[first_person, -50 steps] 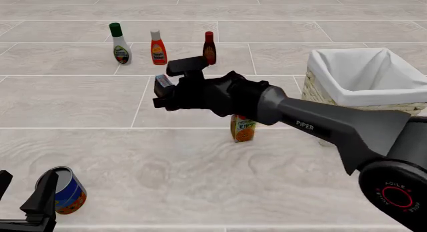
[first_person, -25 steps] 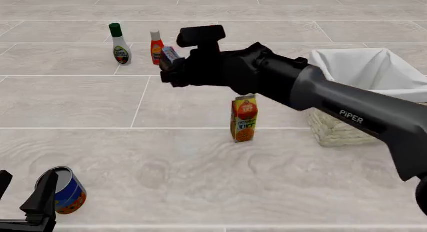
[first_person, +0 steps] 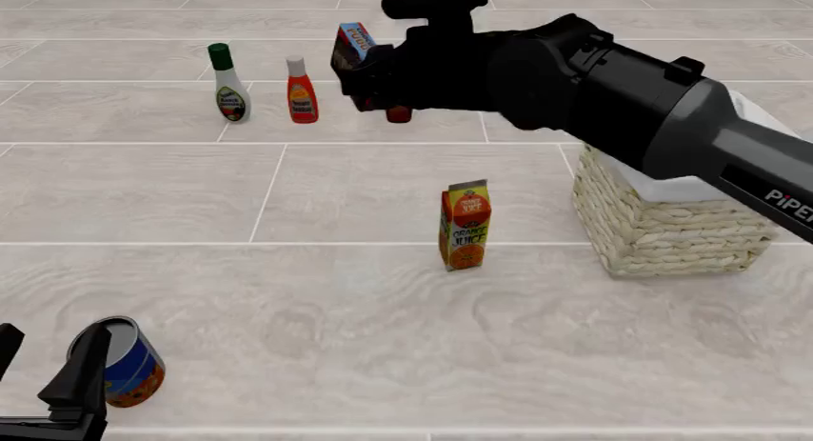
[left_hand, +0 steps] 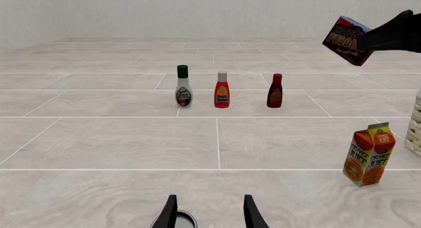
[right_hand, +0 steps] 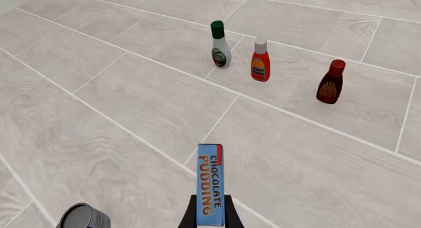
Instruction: Pick the chocolate pudding and place it in the basket.
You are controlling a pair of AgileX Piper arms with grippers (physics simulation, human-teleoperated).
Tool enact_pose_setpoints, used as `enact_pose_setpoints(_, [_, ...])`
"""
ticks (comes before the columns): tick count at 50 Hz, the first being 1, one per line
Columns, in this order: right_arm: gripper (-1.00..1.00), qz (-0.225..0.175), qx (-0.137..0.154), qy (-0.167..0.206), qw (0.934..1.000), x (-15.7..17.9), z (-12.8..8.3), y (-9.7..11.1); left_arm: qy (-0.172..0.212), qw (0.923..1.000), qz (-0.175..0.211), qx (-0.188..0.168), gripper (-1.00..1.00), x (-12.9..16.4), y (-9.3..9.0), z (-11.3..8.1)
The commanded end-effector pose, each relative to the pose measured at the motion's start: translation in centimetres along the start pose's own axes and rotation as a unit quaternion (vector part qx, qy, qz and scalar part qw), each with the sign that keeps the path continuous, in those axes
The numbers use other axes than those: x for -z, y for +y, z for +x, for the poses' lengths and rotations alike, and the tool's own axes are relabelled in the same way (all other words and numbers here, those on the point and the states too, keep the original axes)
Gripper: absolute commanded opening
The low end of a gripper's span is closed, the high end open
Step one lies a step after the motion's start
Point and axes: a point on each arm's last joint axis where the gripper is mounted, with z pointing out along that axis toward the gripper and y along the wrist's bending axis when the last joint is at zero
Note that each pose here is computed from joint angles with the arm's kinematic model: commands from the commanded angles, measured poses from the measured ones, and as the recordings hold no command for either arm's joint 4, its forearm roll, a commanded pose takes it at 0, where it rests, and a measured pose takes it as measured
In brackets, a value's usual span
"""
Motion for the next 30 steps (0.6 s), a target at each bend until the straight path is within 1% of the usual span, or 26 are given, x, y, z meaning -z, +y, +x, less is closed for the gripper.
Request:
enact_pose_setpoints(1, [-1.0,0.024,-0.009,-0.013,0.9996,1.4,-1.7,-1.9,0.0,1.0,0.0,0.0,1.0,0.0,0.0,0.0])
enact_pose_setpoints(4, [-1.0,0.03,-0.012,-0.016,0.9994,1.8,-2.1,-2.4,0.0,1.0,0.0,0.0,1.0,0.0,0.0,0.0])
enact_pose_setpoints(6, [-1.0,0.043,-0.013,-0.02,0.9988,1.8,-2.7,-3.6,0.0,1.0,0.0,0.0,1.0,0.0,0.0,0.0])
enact_pose_setpoints(7, [-1.0,0.047,-0.017,-0.023,0.9985,2.0,-2.9,-3.8,0.0,1.0,0.0,0.0,1.0,0.0,0.0,0.0])
enact_pose_setpoints(12, [-1.0,0.068,-0.019,-0.031,0.997,2.6,-3.9,-5.6,0.0,1.0,0.0,0.0,1.0,0.0,0.0,0.0])
enact_pose_setpoints(13, [-1.0,0.068,-0.019,-0.031,0.997,2.6,-3.9,-5.6,0.0,1.0,0.0,0.0,1.0,0.0,0.0,0.0])
enact_pose_setpoints(14, [-1.0,0.073,-0.025,-0.034,0.9964,2.8,-4.1,-6.0,0.0,1.0,0.0,0.0,1.0,0.0,0.0,0.0])
enact_pose_setpoints(17, [-1.0,0.091,-0.028,-0.037,0.9948,3.1,-4.7,-7.4,0.0,1.0,0.0,0.0,1.0,0.0,0.0,0.0])
enact_pose_setpoints(19, [-1.0,0.096,-0.029,-0.04,0.9941,3.5,-5.0,-7.8,0.0,1.0,0.0,0.0,1.0,0.0,0.0,0.0])
enact_pose_setpoints(21, [-1.0,0.112,-0.03,-0.044,0.9923,3.8,-5.5,-9.1,0.0,1.0,0.0,0.0,1.0,0.0,0.0,0.0])
enact_pose_setpoints(22, [-1.0,0.112,-0.03,-0.044,0.9923,3.8,-5.5,-9.1,0.0,1.0,0.0,0.0,1.0,0.0,0.0,0.0])
enact_pose_setpoints(23, [-1.0,0.119,-0.031,-0.044,0.9914,4.0,-5.7,-9.7,0.0,1.0,0.0,0.0,1.0,0.0,0.0,0.0])
enact_pose_setpoints(25, [-1.0,0.124,-0.033,-0.045,0.9907,4.2,-5.9,-10.1,0.0,1.0,0.0,0.0,1.0,0.0,0.0,0.0])
enact_pose_setpoints(28, [-1.0,0.139,-0.034,-0.044,0.9888,4.6,-6.1,-11.3,0.0,1.0,0.0,0.0,1.0,0.0,0.0,0.0])
enact_pose_setpoints(30, [-1.0,0.139,-0.031,-0.045,0.9888,4.8,-6.2,-11.2,0.0,1.0,0.0,0.0,1.0,0.0,0.0,0.0])
